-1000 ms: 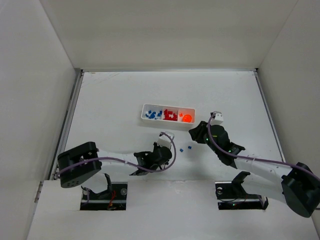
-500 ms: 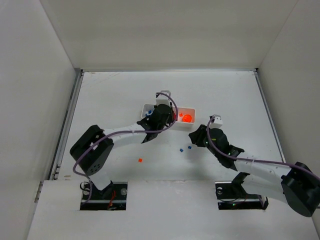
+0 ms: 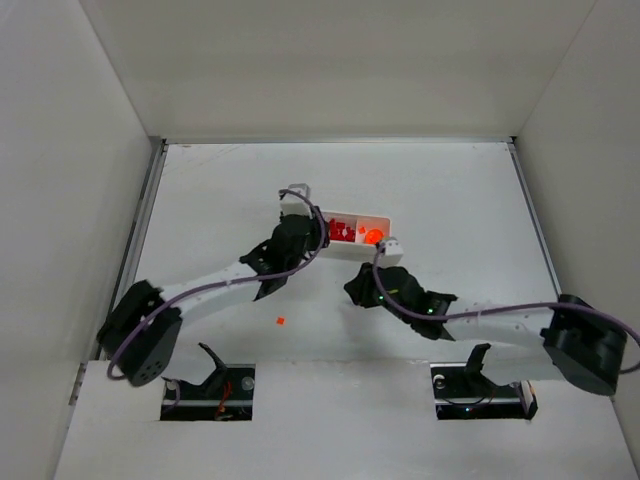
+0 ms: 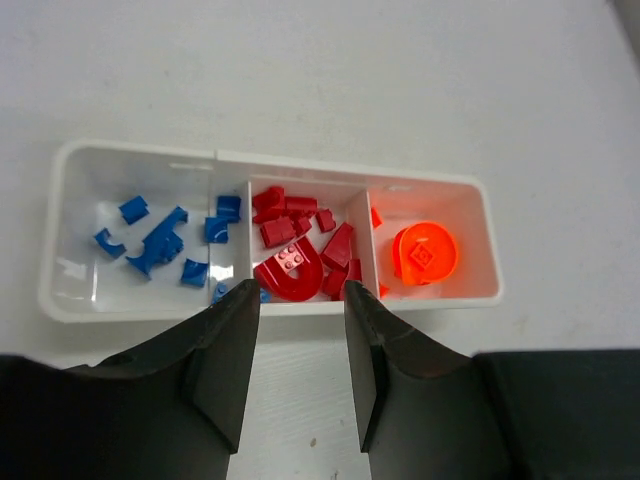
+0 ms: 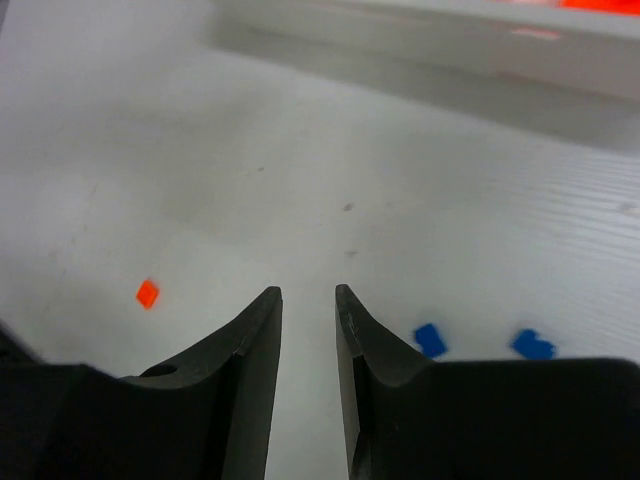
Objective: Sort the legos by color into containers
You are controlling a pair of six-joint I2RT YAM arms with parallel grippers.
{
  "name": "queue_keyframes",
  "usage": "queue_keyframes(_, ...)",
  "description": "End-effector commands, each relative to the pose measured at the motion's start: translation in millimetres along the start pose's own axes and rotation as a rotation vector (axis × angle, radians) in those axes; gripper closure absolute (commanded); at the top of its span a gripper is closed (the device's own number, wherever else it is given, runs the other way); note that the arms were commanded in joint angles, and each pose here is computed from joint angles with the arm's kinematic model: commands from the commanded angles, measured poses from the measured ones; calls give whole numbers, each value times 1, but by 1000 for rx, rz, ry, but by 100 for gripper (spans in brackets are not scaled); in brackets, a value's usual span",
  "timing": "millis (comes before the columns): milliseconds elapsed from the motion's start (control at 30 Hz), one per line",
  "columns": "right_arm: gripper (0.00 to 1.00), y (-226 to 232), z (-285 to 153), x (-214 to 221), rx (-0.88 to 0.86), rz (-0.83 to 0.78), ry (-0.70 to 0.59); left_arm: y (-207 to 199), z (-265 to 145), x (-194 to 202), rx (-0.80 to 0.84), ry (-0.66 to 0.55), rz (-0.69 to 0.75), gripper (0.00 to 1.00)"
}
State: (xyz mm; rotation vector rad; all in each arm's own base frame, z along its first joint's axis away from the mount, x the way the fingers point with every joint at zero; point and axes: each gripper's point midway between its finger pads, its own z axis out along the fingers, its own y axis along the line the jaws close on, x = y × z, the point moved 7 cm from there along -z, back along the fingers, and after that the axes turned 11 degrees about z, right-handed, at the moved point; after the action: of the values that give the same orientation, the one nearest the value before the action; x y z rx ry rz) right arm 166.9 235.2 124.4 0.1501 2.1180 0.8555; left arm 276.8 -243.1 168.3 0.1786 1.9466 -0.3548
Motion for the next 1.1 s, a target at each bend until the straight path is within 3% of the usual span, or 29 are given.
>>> queue_keyframes(0,67,48,23,5,-92,-40,-12,20,-33,-24,-40,-128,-98,63)
queue_keyframes(100,64,79,43,40,-151,-156,65,45,-56,-12,-88,-134,-144,62)
queue_keyframes(200,53,103,59,67,-201,-278,112,70,-72,2,-148,-114,-204,62)
queue_keyframes(367,47,120,75,98,-229,-380,184,101,-91,19,-225,-106,-273,61)
queue_keyframes(933,48,119,88,135,-170,-581,288,118,-104,13,-227,-137,-315,60)
queue_keyframes(1067,53,113,91,139,-130,-625,298,120,-106,11,-227,-149,-317,60)
